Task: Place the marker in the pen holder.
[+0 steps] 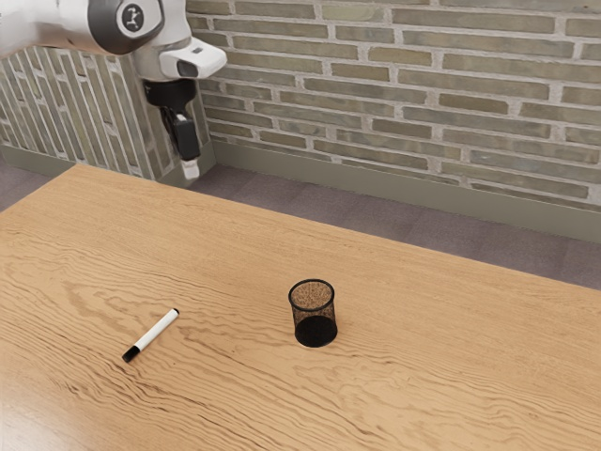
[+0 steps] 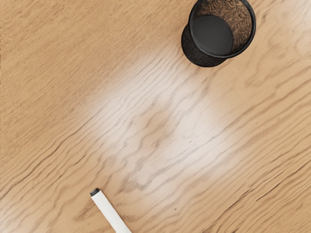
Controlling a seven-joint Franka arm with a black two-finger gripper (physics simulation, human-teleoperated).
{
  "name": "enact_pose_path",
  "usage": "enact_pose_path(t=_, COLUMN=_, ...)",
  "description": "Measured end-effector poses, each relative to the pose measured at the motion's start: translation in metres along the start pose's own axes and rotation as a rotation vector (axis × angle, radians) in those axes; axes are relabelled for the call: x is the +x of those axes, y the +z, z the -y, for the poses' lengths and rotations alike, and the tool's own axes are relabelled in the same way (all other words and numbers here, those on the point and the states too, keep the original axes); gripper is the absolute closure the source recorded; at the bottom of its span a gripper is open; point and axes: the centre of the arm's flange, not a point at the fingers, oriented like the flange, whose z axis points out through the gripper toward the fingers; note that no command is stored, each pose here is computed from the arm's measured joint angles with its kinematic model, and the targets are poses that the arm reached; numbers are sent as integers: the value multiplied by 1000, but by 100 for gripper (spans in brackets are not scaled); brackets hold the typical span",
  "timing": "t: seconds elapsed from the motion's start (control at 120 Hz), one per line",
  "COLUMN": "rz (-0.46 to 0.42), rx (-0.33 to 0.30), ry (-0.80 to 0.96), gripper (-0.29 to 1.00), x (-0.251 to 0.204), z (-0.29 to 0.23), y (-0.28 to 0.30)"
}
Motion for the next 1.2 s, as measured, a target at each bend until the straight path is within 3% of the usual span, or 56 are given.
enact_pose_path(t=0.3, rz=-15, rx=5, ry=96, gripper=0, x=-3, z=11, y=10)
enact_pose_path(t=0.45, rz=43, rx=-51, ry=77, gripper=0, x=-49, z=3, y=107)
enact_pose_path(t=0.6, rz=8, rx=-43, ry=-90, gripper=0, x=-118, z=35, y=192)
enact_pose_path(t=0.7, rz=-25, rx=-8, ry=-173, gripper=0, x=-130, z=60, y=218)
enact_pose_path(t=0.833, rz=-54, rx=-22, ry=-296, gripper=1, x=-137, z=92, y=254)
enact_pose_path(t=1.042, rz=-72, rx=-21, ry=-353, gripper=33, x=-103, z=114, y=289)
enact_pose_path(t=1.2, rz=-81, rx=-77, ry=-441, gripper=44, x=-102, z=119, y=319)
